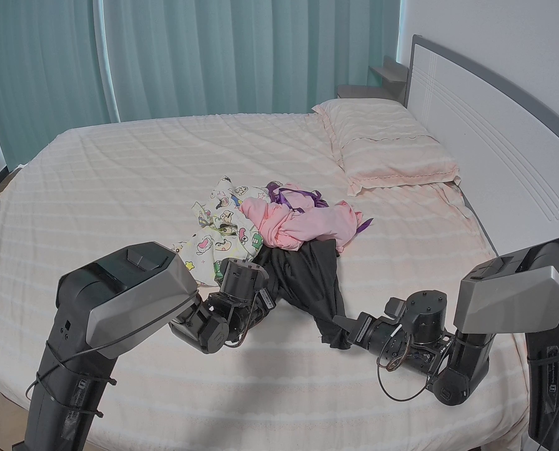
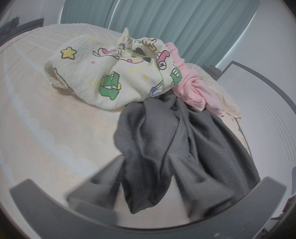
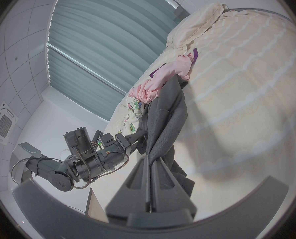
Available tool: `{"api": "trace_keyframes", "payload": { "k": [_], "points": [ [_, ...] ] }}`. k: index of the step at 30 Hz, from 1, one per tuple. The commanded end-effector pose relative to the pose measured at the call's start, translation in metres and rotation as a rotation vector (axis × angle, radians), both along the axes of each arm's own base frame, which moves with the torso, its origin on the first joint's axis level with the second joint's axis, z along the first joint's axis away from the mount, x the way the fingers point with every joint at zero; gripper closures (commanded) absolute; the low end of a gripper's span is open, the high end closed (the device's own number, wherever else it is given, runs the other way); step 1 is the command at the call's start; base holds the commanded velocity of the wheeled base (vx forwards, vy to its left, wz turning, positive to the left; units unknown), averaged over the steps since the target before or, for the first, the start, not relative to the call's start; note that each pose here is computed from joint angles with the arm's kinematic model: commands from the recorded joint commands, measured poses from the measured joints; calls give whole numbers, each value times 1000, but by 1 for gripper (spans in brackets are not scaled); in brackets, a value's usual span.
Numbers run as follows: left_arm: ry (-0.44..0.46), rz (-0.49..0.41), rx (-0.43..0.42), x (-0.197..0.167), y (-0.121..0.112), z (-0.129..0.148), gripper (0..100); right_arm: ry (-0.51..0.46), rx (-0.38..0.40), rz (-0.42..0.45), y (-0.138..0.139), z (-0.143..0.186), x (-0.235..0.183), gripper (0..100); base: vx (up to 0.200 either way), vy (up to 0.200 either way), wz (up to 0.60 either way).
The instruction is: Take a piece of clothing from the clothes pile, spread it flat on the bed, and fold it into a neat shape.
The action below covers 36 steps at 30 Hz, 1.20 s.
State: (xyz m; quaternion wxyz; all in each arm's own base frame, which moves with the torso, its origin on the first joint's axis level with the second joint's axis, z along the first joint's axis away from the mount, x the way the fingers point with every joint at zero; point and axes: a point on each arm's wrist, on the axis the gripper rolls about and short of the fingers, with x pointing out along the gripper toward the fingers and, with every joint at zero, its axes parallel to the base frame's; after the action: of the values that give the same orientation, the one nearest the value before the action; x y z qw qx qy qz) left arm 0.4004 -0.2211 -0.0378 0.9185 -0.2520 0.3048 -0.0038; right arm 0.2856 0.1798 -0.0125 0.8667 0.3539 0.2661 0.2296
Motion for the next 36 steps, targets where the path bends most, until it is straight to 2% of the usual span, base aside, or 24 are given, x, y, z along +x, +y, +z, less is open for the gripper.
{"api": "trace_keyframes", "payload": {
  "k": [1,3,7,9,10,12,13,16,19,20,21,22,23,24,25,28,30,36],
  "points": [
    [12,22,0,-3,4,-1,100,-5,3,3,1,0,0,100,0,0,0],
    [22,46,-23,-9,7,5,100,-9,5,1,1,1,0,100,0,0,0],
    [26,81,-97,-31,20,41,100,-52,33,-28,0,19,0,100,0,0,0],
    [23,85,-109,-35,23,47,100,-57,40,-29,0,22,-1,100,0,0,0],
    [10,82,-147,-52,29,71,100,-71,54,-8,4,31,-7,100,0,0,0],
    [-14,75,-178,-70,33,91,100,-88,59,7,10,37,-12,100,0,0,0],
    [-14,75,-178,-70,33,91,100,-88,59,7,10,37,-12,100,0,0,0],
    [-109,-4,-281,-116,40,149,100,-129,84,-2,11,54,-16,100,0,0,0],
    [-189,-49,-349,-140,50,187,100,-257,163,-18,7,99,-17,100,0,0,0],
    [-194,-50,-352,-141,50,189,100,-266,167,-19,6,102,-17,100,0,0,0],
    [-267,-52,-391,-152,58,214,100,-384,239,-61,-5,142,-15,100,0,0,0],
    [-272,-52,-394,-152,58,215,100,-395,247,-66,-7,146,-15,100,0,0,0],
    [-348,-52,-436,-164,67,239,100,-510,314,-100,-24,186,-20,100,0,0,0],
    [-364,-55,-445,-168,70,244,100,-541,329,-107,-30,197,-23,100,0,0,0],
    [-421,-58,-479,-177,79,261,100,-609,362,-120,-42,219,-32,100,0,0,0],
    [-500,-51,-526,-188,94,285,100,-709,398,-109,-59,249,-46,100,0,0,0],
    [-538,-54,-546,-195,100,295,100,-738,395,-100,-69,261,-51,100,0,0,0],
    [-545,-8,-535,-194,112,294,100,-674,358,-90,-73,251,-49,100,0,0,0]
  ]
}}
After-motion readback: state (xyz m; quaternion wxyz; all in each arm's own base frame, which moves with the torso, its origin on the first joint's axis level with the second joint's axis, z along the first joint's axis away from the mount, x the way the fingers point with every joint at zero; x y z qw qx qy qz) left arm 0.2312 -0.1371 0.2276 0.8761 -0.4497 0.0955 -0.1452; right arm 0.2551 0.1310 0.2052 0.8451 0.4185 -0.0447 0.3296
